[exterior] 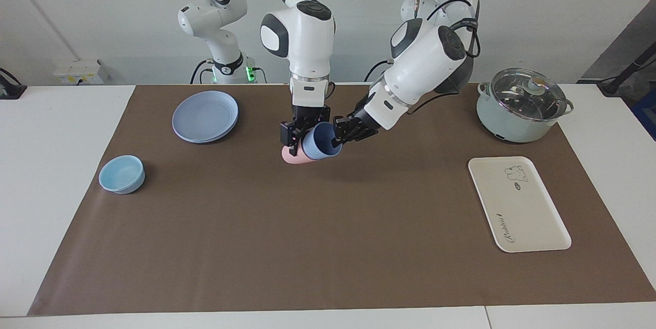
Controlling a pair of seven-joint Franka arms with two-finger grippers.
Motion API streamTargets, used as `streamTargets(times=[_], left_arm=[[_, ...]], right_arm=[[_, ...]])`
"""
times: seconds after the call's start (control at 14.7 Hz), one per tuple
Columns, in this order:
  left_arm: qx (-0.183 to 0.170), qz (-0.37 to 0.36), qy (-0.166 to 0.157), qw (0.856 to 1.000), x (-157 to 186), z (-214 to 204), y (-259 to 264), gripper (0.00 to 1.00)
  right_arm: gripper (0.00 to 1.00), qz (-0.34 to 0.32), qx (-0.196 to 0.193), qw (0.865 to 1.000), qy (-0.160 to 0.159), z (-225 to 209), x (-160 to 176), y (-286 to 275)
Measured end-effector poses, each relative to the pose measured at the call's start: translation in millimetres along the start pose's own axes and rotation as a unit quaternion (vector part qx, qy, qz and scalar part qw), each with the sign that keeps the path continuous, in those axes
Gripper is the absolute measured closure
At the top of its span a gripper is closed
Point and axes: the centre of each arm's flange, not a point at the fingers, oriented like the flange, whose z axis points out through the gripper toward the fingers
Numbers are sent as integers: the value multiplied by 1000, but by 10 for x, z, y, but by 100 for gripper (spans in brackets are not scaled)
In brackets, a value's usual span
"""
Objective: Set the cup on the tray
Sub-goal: 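Pull the blue cup away with the left gripper while the right gripper withdraws, then lower the blue cup toward the tray with the left gripper while the right gripper returns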
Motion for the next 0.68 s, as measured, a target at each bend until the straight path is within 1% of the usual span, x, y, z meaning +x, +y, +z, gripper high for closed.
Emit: streamTargets(times=[0.07, 0.14, 0.27, 0.48, 0.61, 0.68], left_arm=[[1, -5, 8, 1000, 103, -175, -68, 94], [10, -9, 27, 1000, 256, -364, -199, 94], [39, -16, 71, 997, 589, -746, -577, 94], [83, 34, 123, 988, 990, -1327, -1213, 94], [111, 61, 149, 981, 1179, -1734, -1666, 94], [129, 75, 159, 976, 1254, -1922, -1907, 94]], right_arm=[[17, -1, 0, 1000, 0, 16, 6, -10], [17, -1, 0, 1000, -1, 18, 4, -10], [17, 0, 0, 1000, -1, 18, 2, 1], [17, 8, -3, 1000, 1, -1, -9, 107], [17, 28, -6, 1000, 6, -27, -61, 383], [17, 38, -2, 999, 14, -29, -102, 589]])
